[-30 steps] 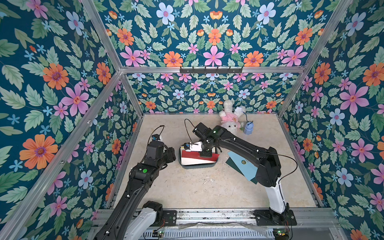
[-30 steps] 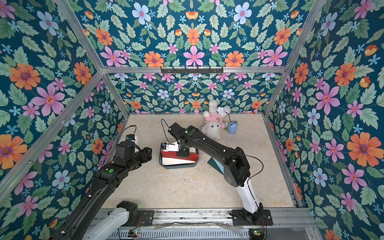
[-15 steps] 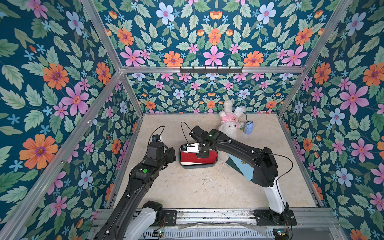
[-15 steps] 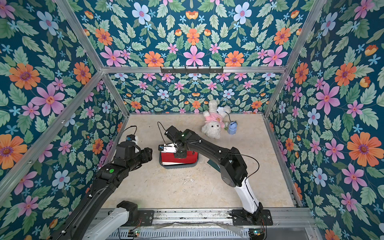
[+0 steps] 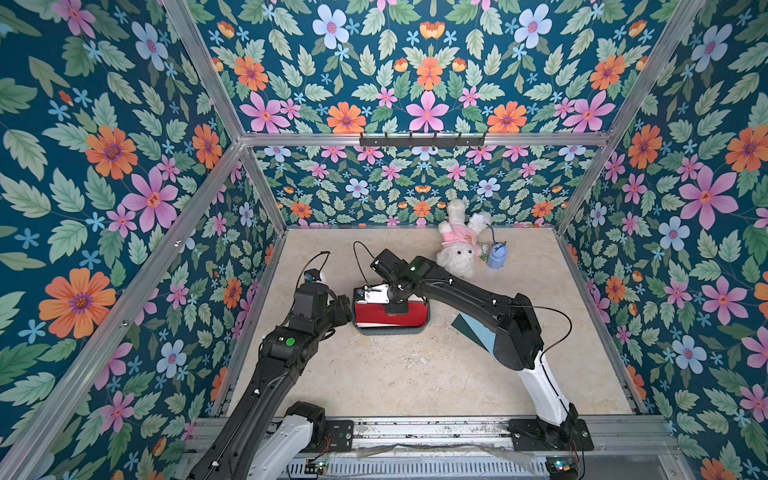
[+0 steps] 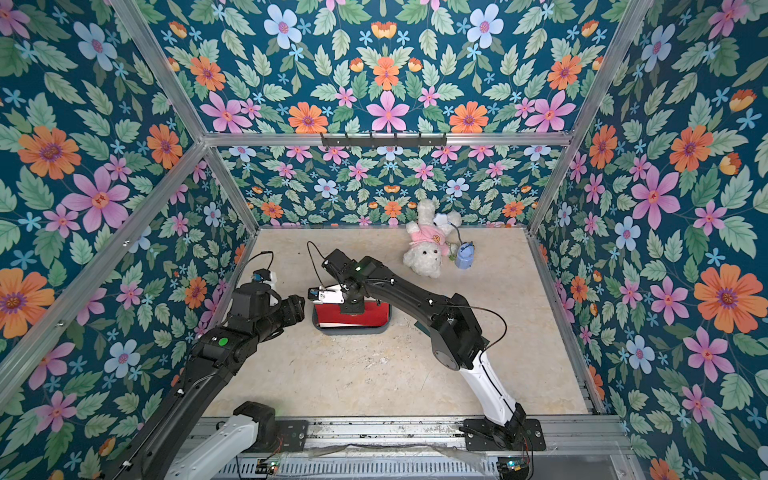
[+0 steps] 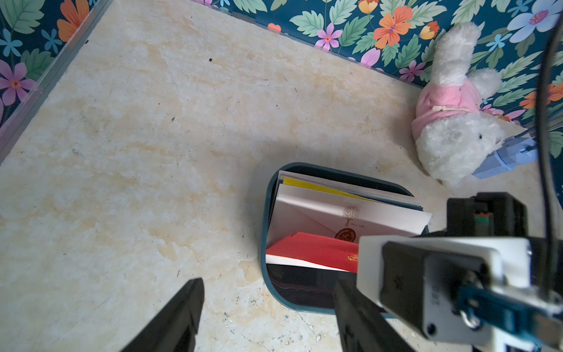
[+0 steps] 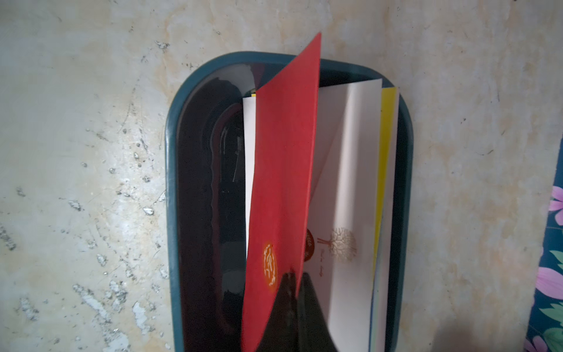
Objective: Put the sealed envelopes into the storage box
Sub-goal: Place the envelope in the storage box.
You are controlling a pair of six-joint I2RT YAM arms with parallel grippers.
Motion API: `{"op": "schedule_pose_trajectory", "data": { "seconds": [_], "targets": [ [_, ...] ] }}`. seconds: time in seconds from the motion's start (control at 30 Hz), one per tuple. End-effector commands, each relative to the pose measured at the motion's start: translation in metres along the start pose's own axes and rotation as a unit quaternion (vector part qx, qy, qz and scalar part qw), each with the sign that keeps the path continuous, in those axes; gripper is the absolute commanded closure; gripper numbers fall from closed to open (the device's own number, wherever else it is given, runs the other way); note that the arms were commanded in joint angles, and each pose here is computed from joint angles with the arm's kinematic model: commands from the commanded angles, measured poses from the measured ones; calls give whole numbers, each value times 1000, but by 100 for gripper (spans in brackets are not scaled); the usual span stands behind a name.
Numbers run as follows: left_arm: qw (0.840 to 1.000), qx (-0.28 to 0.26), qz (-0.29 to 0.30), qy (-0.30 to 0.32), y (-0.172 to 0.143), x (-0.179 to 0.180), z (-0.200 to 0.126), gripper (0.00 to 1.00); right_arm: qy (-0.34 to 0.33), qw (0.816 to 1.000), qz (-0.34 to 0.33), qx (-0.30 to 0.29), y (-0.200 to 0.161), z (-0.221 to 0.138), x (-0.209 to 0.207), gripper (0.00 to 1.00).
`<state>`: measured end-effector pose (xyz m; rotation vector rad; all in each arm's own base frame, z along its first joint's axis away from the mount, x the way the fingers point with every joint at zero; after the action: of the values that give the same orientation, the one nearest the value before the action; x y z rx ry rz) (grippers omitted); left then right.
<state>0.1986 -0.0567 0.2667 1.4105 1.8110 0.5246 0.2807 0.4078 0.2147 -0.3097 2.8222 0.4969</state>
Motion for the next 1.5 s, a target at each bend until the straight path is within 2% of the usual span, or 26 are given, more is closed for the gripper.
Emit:
{"op": "schedule_pose_trajectory", "data": {
  "seconds": [0.0, 0.13, 0.2, 0.27, 0.4, 0.5, 0.6, 0.67, 0.8, 0.87, 0.93, 1.03, 1.13, 1.33, 1.47],
  "targets": [
    [1000, -4, 1, -1, 1, 0, 0, 26, 12, 1000, -9, -4, 2, 4, 2, 100],
    [1000, -4, 0, -2, 1, 0, 0, 26, -4, 1000, 3, 5, 2, 15, 0, 100],
    [1000, -5, 1, -2, 1, 0, 0, 26, -19, 1000, 13, 9, 2, 20, -3, 84],
    [1000, -4, 1, -2, 1, 0, 0, 26, -36, 999, 29, 8, 3, 20, -7, 76],
    [1000, -2, -1, -3, 0, 0, 1, 26, -69, 994, 82, -32, 7, 5, -25, 67],
    [1000, -1, -4, -4, 0, -1, 2, 26, -106, 981, 140, -77, 6, -12, -43, 62],
    [1000, 2, -14, -8, 0, -2, 4, 25, -137, 955, 227, -131, -3, -27, -61, 58],
    [999, 6, -25, -22, -1, -4, 9, 25, -146, 931, 293, -161, -16, -37, -70, 58],
    [994, 27, -48, -90, 5, -22, 31, 27, -148, 865, 417, -235, -51, -53, -71, 58],
    [992, 45, -58, -102, 8, -30, 50, 33, -153, 830, 462, -272, -70, -63, -62, 59],
    [991, 62, -58, -105, 12, -37, 67, 39, -156, 810, 485, -290, -87, -67, -47, 59],
    [992, 67, -54, -97, 18, -44, 92, 43, -165, 796, 499, -299, -105, -71, -20, 59],
    [994, 69, -48, -73, 20, -45, 114, 48, -163, 794, 508, -292, -120, -75, 4, 59],
    [995, 77, -40, -53, 16, -46, 146, 49, -167, 783, 530, -280, -147, -74, 43, 60],
    [997, 67, -32, -34, 15, -43, 154, 48, -170, 778, 538, -277, -160, -74, 59, 60]
  ]
}}
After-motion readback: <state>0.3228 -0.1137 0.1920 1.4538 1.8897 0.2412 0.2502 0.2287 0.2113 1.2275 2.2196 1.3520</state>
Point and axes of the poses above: each gripper's point midway between its finger pads, its own z axis out along the fingers, its own x axis along the line the jaws close on, y = z × x, the point moved 10 cm from there along -z, back along the fingers, and after that the axes turned 4 degrees about -z, right-handed, at the moved point
